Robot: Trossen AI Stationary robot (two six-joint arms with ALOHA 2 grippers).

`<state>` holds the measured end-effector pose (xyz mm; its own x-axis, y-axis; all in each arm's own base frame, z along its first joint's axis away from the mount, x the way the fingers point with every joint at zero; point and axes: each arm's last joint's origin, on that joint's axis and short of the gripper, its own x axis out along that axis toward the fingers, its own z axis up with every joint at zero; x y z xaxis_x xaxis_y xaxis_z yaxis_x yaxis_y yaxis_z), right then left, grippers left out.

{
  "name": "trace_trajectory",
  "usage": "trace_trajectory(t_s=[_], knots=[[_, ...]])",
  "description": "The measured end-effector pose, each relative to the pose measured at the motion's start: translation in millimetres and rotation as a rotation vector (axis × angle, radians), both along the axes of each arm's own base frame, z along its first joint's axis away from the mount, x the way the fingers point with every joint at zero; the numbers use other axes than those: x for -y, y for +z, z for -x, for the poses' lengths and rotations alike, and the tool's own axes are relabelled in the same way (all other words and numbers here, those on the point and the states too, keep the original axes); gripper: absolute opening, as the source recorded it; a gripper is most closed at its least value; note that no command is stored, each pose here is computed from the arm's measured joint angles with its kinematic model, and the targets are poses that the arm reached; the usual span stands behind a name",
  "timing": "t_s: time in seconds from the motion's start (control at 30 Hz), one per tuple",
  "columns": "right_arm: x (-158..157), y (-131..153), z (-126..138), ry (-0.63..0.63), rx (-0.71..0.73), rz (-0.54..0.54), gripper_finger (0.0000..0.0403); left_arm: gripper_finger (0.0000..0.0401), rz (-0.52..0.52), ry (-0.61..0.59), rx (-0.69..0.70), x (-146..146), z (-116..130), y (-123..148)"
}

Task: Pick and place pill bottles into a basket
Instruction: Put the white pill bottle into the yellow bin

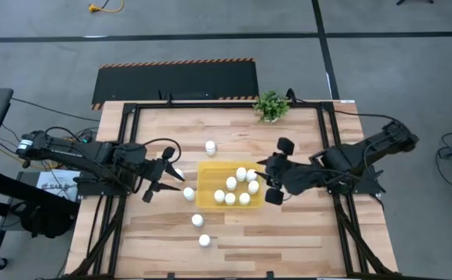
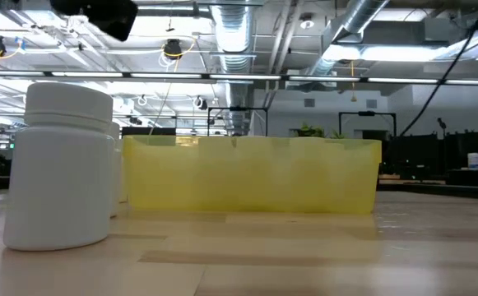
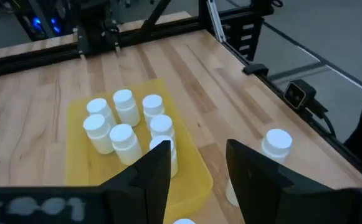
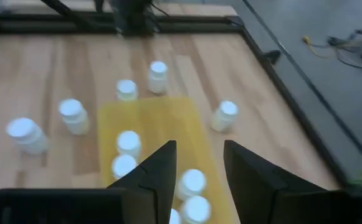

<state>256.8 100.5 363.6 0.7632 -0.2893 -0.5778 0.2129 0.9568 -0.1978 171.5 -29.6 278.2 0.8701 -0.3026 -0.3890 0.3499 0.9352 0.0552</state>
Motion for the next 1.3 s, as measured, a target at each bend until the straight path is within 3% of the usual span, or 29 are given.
trace_trajectory(t_s=[0.3,0.57,0.77,0.87,1.07,1.17,1.3], knots=[[-1.0,-59.1,25.2,0.053,0.131,-0.079,0.0125,0.0144,-0.089,-0.024,-0.207,2.2,-30.0,23.4],[-2.7,-70.7,21.8,0.029,0.127,-0.141,0.0125,0.0144,-0.137,-0.023,-0.275,-16.5,-64.7,39.5],[-7.9,-79.5,26.5,0.204,0.009,-0.148,0.0124,0.0144,-0.113,-0.069,-0.334,-31.8,-83.8,33.4],[0.5,-90.9,36.7,0.249,0.017,-0.136,0.0124,0.0144,-0.095,-0.076,-0.345,-37.7,-91.7,29.2],[29.1,-123.5,71.6,0.352,0.193,-0.239,0.0124,0.0144,-0.095,-0.059,-0.334,-42.2,-102.1,30.4],[42.7,-137.3,87.7,0.323,0.273,-0.264,0.0124,0.0144,-0.117,-0.033,-0.292,-42.9,-105.2,35.3],[53.4,-156.9,101.1,0.266,0.242,-0.264,0.0124,0.0144,-0.125,0.009,-0.282,-44.3,-106.4,38.4]])
